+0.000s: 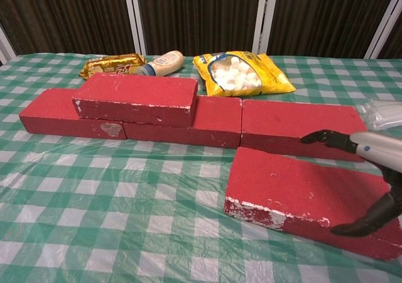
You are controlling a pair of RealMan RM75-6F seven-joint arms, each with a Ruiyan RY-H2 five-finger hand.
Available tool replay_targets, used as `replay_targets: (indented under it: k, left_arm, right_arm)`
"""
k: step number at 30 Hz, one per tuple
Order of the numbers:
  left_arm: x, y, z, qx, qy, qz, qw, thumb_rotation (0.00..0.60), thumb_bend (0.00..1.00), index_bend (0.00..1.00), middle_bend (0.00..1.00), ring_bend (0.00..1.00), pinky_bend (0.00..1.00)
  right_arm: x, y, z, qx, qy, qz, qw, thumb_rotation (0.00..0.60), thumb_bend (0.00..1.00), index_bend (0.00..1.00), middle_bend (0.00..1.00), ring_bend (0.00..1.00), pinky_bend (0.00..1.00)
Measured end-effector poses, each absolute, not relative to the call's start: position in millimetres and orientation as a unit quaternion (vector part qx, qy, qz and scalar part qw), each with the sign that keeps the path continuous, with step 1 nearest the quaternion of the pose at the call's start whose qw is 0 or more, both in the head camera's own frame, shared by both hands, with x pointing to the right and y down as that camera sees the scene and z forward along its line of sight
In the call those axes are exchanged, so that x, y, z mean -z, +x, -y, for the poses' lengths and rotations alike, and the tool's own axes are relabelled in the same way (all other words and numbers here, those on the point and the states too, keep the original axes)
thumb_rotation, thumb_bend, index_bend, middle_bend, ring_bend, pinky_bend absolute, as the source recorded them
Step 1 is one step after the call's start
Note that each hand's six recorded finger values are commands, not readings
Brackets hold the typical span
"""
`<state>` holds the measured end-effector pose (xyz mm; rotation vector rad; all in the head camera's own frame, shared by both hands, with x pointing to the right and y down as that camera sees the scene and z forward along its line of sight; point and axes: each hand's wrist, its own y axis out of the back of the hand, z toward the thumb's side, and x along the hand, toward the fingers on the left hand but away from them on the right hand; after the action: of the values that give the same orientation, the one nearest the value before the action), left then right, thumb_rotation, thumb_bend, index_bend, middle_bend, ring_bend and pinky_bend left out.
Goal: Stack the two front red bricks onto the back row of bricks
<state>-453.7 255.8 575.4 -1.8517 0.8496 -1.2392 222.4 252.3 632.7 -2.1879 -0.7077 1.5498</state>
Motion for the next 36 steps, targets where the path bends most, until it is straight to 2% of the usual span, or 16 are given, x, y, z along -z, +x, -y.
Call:
replay_targets:
  k: [26, 28, 30, 32, 36]
  left_arm:
    - [-581.9, -451.1, -256.7, 0.479, -0.734, -0.323, 0.358, 0.600, 0.34, 0.00, 0.00, 0.00, 0.02]
    - [-582.3, -451.3, -256.3, 0.479, -0.734, -0.323, 0.358, 0.600, 0.34, 0.00, 0.00, 0.00, 0.02]
    - [-582.4, -451.5, -256.2, 0.479, -0.734, -0.323, 0.358, 0.600, 0.34, 0.00, 0.00, 0.00, 0.02]
    - [-582.5, -451.7, -256.3, 0.479, -0.734, -0.323, 0.356, 0.600, 0.34, 0.00, 0.00, 0.00, 0.02]
    - [-583.0, -452.9, -255.6, 0.480, -0.734, -0.324, 0.354, 0.600, 0.35, 0.00, 0.00, 0.00, 0.02]
  right_arm:
    - [-677.2, 230.6, -243.7, -0.598, -0.744, 0.256, 0.151, 0.600, 0.08, 0.01, 0.00, 0.00, 0.01]
    - [-676.9, 231.2, -242.4, -0.599, -0.742, 0.258, 0.154, 0.600, 0.08, 0.08, 0.05, 0.00, 0.07]
    - [-676.4, 232.1, -240.6, -0.600, -0.739, 0.264, 0.158, 0.600, 0.08, 0.24, 0.18, 0.08, 0.20]
    - [-676.3, 232.9, -239.4, -0.601, -0.734, 0.270, 0.163, 0.600, 0.08, 0.35, 0.26, 0.17, 0.28]
    - [-677.5, 233.1, -239.0, -0.606, -0.727, 0.274, 0.171, 0.600, 0.08, 0.44, 0.33, 0.26, 0.32]
